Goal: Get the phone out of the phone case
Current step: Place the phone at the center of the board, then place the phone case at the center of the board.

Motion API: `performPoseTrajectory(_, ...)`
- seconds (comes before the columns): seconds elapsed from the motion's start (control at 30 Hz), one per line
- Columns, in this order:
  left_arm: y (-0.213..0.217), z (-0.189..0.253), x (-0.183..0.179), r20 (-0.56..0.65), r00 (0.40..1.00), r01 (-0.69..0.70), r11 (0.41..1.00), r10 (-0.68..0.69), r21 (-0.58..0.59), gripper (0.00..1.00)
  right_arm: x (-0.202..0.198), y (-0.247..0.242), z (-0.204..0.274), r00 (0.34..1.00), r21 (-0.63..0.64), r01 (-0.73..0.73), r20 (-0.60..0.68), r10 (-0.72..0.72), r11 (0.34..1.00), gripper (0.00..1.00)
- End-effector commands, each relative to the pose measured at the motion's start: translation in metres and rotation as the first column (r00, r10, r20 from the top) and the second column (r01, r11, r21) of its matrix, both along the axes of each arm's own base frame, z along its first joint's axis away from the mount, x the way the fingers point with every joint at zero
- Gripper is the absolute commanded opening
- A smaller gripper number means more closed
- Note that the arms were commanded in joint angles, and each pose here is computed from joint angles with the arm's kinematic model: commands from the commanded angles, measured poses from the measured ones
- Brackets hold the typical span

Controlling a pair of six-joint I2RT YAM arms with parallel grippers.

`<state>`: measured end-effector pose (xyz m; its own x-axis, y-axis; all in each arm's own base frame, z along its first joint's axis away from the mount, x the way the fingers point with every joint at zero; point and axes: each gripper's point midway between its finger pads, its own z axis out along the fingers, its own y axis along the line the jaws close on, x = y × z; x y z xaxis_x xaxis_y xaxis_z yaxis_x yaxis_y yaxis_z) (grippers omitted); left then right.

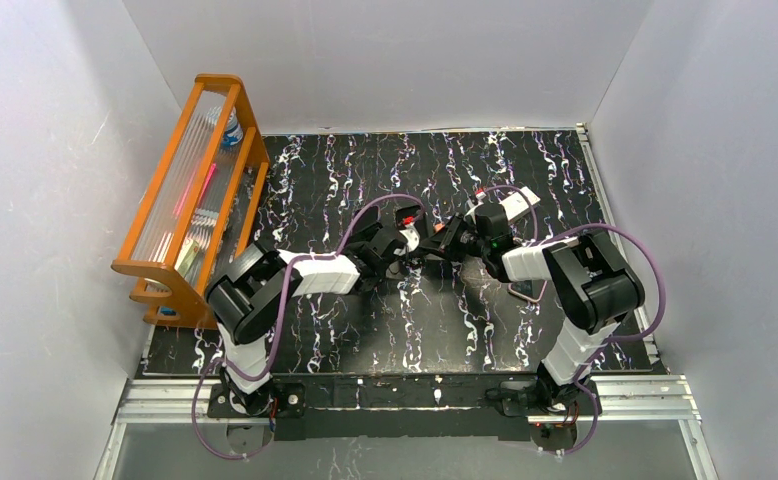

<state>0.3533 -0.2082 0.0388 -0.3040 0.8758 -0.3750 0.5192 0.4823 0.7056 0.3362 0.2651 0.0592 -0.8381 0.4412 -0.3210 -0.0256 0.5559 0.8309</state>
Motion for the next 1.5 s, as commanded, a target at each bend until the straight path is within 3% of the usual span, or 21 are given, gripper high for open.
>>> performPoseTrajectory(0.0, -0.006, 0.002, -0.007, -0.055, 0.998, -0.008, 0.997, 0.004, -0.073, 0.58, 0.012, 0.006, 0.015, 0.998, 0.016, -0.023, 0.061, 0.022, 1.000, 0.01)
performPoseTrajectory(0.37, -0.018, -0.002, -0.020, -0.239, 0.971, -0.019, 0.993, -0.010, -0.119, 0.74, 0.012, 0.004, 0.017, 0.997, -0.005, -0.023, 0.077, 0.023, 1.000, 0.01)
performPoseTrajectory(0.6, -0.026, 0.037, -0.015, -0.215, 0.977, -0.073, 0.958, 0.013, -0.276, 0.79, 0.018, 0.007, 0.019, 0.996, -0.016, -0.031, 0.088, 0.032, 0.999, 0.02)
performPoseTrajectory(0.77, -0.009, 0.083, -0.004, -0.178, 0.974, -0.207, 0.864, 0.138, -0.460, 0.84, 0.027, 0.011, 0.018, 0.994, -0.029, -0.044, 0.102, 0.047, 0.999, 0.04)
performPoseTrajectory(0.93, 0.015, 0.126, 0.004, -0.184, 0.948, -0.318, 0.710, 0.261, -0.629, 0.93, 0.038, 0.017, 0.013, 0.993, -0.041, -0.039, 0.112, 0.043, 0.998, 0.05)
performPoseTrajectory(1.13, 0.038, 0.173, -0.005, -0.131, 0.939, -0.303, 0.582, 0.319, -0.754, 0.98, 0.046, 0.032, 0.005, 0.993, -0.064, -0.056, 0.104, 0.062, 0.996, 0.08)
performPoseTrajectory(1.3, 0.054, 0.202, -0.021, -0.056, 0.940, -0.235, 0.523, 0.335, -0.819, 0.98, 0.041, 0.041, -0.009, 0.994, -0.089, -0.071, 0.075, 0.078, 0.993, 0.13)
performPoseTrajectory(1.47, 0.070, 0.212, -0.032, -0.016, 0.926, -0.220, 0.505, 0.377, -0.835, 0.98, 0.031, 0.048, -0.022, 0.996, -0.125, -0.068, 0.041, 0.073, 0.990, 0.23)
